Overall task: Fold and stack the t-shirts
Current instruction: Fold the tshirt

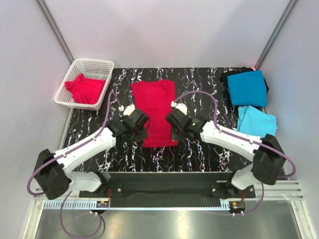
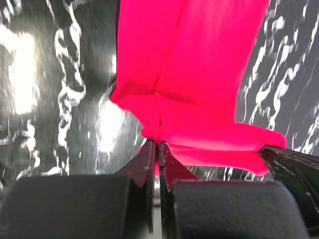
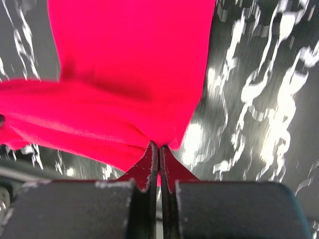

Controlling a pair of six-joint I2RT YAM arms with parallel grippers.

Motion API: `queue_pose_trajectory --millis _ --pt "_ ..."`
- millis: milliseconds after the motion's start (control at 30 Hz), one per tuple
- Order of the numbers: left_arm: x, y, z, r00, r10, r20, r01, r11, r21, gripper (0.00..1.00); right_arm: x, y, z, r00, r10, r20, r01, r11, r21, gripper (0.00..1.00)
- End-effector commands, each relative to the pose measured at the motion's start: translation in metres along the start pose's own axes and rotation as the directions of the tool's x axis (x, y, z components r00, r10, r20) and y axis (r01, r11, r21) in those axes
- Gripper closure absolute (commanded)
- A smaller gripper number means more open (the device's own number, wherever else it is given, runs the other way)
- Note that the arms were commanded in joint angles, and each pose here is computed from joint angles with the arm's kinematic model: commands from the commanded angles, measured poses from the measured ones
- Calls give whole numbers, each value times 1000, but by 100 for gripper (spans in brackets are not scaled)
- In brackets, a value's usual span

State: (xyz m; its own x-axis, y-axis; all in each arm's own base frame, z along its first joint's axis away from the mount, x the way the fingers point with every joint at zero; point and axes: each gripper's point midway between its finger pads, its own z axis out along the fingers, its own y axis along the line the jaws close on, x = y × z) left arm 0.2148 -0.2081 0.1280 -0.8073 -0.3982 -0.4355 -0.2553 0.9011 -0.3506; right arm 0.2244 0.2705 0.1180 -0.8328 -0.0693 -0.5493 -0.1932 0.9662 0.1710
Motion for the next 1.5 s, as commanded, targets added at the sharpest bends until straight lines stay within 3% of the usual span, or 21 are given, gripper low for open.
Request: queue_pose_trajectory --millis 0,167,533,700,1067,1200,1333,1467 --pt "-39 5 9 996 30 84 -26 998 -53 100 -47 -15 7 996 -56 74 54 998 29 100" --pt "-60 -5 40 998 25 61 -21 998 -64 100 -86 -12 41 995 -68 72 66 997 30 100" --pt "-91 -23 116 999 41 0 -41 995 -91 100 -131 -38 119 998 -55 34 52 997 61 100" --pt "-121 -32 125 999 20 30 -18 997 -73 100 -154 -48 141 999 -34 40 32 998 57 100" --pt "-155 -38 124 998 6 68 -3 999 -46 100 -199 -39 142 993 -48 110 47 999 11 98" --pt "-164 -23 157 999 -13 52 17 997 -81 64 -201 -46 166 995 -40 87 39 999 21 57" --pt "-185 -15 163 989 -7 146 20 996 -84 45 -208 -56 169 994 -43 100 37 997 62 43" --pt "-191 -17 153 989 -19 148 27 998 -52 43 -206 -59 158 994 -33 100 27 998 62 43"
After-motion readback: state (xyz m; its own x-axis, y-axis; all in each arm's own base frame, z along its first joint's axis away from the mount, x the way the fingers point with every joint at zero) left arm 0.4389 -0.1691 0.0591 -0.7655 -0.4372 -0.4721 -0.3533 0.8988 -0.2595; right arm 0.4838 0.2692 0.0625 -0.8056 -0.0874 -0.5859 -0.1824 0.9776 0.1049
